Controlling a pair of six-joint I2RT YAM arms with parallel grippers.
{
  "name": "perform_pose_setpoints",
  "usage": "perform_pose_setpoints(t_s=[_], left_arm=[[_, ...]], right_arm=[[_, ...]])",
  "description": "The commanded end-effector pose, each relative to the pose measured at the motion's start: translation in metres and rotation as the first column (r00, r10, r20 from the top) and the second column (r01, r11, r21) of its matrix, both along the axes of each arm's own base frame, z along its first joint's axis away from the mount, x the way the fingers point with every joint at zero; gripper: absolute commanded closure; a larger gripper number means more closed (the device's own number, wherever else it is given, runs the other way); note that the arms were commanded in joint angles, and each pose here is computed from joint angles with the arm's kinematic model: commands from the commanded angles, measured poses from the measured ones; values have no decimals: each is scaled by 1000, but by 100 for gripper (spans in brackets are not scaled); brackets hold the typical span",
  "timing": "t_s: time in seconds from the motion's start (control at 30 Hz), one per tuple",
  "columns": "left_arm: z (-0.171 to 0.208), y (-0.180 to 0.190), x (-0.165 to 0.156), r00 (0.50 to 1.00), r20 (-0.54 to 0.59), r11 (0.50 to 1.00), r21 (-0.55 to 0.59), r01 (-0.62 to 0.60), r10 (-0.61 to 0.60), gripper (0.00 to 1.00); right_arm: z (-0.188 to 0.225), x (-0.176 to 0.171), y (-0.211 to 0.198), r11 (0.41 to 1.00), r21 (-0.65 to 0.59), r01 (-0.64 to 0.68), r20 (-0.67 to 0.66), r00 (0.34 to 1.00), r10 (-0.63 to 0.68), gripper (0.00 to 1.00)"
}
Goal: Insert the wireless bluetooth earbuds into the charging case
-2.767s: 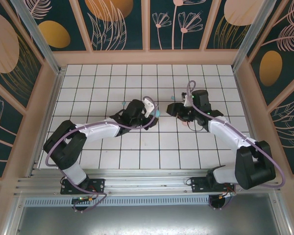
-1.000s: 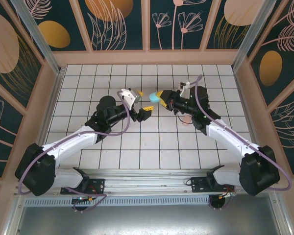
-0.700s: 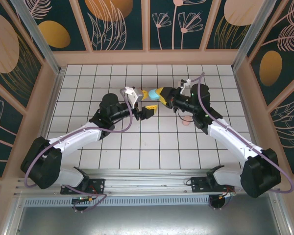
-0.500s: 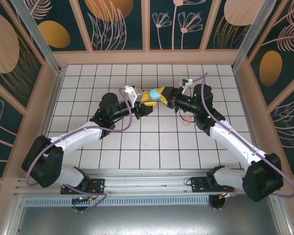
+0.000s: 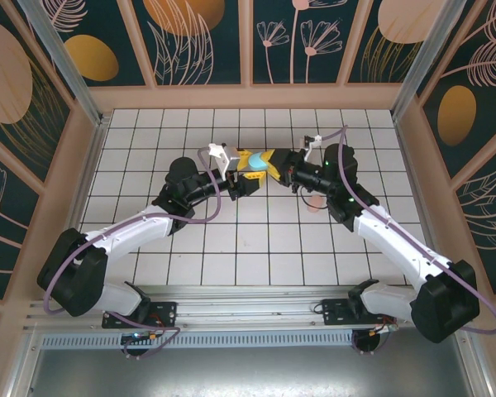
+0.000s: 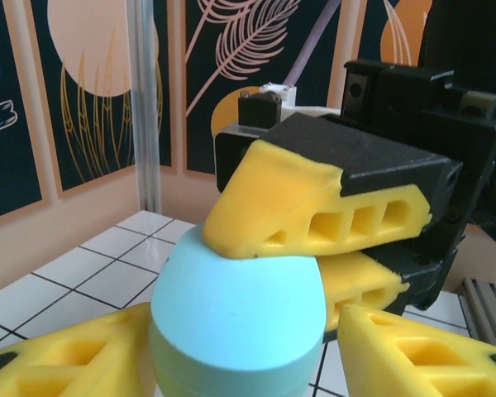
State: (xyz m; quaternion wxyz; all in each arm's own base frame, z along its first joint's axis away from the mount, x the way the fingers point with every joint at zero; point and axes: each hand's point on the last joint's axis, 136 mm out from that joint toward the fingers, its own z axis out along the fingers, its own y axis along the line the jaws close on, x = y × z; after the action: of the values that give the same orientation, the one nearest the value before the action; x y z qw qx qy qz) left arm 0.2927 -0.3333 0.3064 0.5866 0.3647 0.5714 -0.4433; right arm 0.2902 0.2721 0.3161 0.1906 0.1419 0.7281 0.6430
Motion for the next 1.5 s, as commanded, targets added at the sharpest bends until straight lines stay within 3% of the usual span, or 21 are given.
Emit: perform_pose_setpoints(t_s=[0.0,0.17,0.33,0.43,0.73,0.83,0.9,0.97,1.07,1.2,1.37,1.47], left_arm=[[14,3,-3,999,44,999,-46,7,-5,48],[13,4,-4,999,47,999,-41,9,-7,67],[6,4,-3,999,34,1000,-18,1,-1,48],[3,5,-2,1000,29,1000,-9,-6,6,46],[3,7,-1,999,32,1000,-5,-17,17,67],[5,8,-2,999,37,1000,-8,-17,17,79],[6,8,-2,999,36,1000,-8,-20,20,82],[7,9,-2,999,37,1000,-7,-26,26,83],[8,12,-2,999,33,1000,-1,-31,31,85],[8,15,-6,1000,9,1000,14,-9,9,87],[5,17,-12,998,-35,998,48,44,-42,85],[2,17,-17,997,-35,995,72,67,-65,85]], right_arm=[[18,-5,0,1000,31,-1,43,999,0,94],[15,-6,2,1000,27,-2,35,999,1,94],[19,-6,3,999,35,1,44,999,-2,94],[20,-5,3,999,35,2,46,999,-4,94],[19,-6,2,1000,30,4,42,999,-5,95],[20,-6,2,1000,31,5,45,999,-6,94],[19,-6,2,1000,25,6,46,999,-7,89],[18,-5,1,1000,9,11,54,998,-12,77],[20,-4,-7,999,-31,38,109,993,-34,60],[37,2,-39,984,-93,151,242,962,-124,54],[62,0,-81,926,-202,321,504,844,-183,48],[71,-4,-83,886,-291,360,664,743,-83,48]])
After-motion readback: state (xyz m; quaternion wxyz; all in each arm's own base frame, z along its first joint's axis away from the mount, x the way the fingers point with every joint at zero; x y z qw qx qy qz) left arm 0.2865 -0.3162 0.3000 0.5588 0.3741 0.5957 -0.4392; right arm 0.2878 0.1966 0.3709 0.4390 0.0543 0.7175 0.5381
